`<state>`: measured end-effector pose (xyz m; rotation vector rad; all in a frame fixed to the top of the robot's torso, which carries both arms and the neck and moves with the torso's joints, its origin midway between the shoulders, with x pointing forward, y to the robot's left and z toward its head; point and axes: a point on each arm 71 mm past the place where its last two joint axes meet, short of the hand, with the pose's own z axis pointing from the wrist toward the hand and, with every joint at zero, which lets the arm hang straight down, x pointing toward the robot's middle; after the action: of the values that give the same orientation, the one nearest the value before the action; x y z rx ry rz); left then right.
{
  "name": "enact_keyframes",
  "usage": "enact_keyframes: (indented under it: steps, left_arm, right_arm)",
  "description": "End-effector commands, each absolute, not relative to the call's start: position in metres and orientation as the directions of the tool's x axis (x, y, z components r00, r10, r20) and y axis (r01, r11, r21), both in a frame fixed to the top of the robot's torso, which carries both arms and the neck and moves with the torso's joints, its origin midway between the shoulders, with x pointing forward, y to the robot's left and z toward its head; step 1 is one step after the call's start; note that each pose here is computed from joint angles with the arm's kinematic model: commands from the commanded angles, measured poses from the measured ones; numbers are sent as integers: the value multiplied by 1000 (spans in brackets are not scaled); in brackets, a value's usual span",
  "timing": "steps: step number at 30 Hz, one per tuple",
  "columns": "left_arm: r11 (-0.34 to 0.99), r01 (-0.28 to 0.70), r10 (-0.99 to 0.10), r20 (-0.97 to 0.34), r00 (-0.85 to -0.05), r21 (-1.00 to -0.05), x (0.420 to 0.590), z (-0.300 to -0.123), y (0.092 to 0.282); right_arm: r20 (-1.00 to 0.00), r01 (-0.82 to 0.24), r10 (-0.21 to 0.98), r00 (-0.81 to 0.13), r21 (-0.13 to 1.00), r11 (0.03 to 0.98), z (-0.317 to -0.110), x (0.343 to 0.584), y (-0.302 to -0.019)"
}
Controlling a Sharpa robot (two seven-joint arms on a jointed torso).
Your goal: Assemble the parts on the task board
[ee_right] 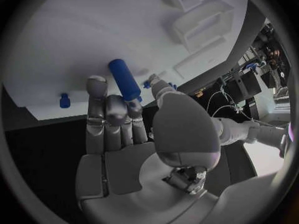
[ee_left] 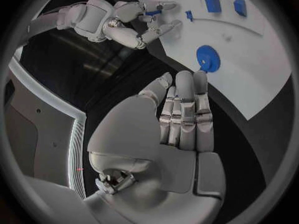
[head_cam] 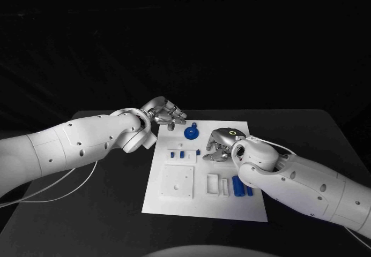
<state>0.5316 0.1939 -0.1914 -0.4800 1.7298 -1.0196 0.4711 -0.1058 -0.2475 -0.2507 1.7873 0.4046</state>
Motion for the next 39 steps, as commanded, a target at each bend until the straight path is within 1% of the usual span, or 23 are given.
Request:
enact_keyframes:
  steps: [1, 17, 35, 39]
  left_arm:
    - [553, 148, -722, -560, -407, -820, 531, -191, 191]
    - [553, 148, -721, -560, -408, -820, 532, -191, 191]
    - [556, 144, -721, -561, -406, -819, 533, -191, 192]
    - [556, 143, -721, -561, -407, -819, 533, -191, 192]
  right_arm:
    - [-965, -390, 50, -258, 152, 908, -249, 469, -101]
    - [-972, -396, 71, -225, 157, 905, -244, 470, -96]
    - [-976, -416, 65, -210, 149, 897, -236, 470, -98]
    - [-973, -434, 60, -223, 154, 888, -236, 470, -95]
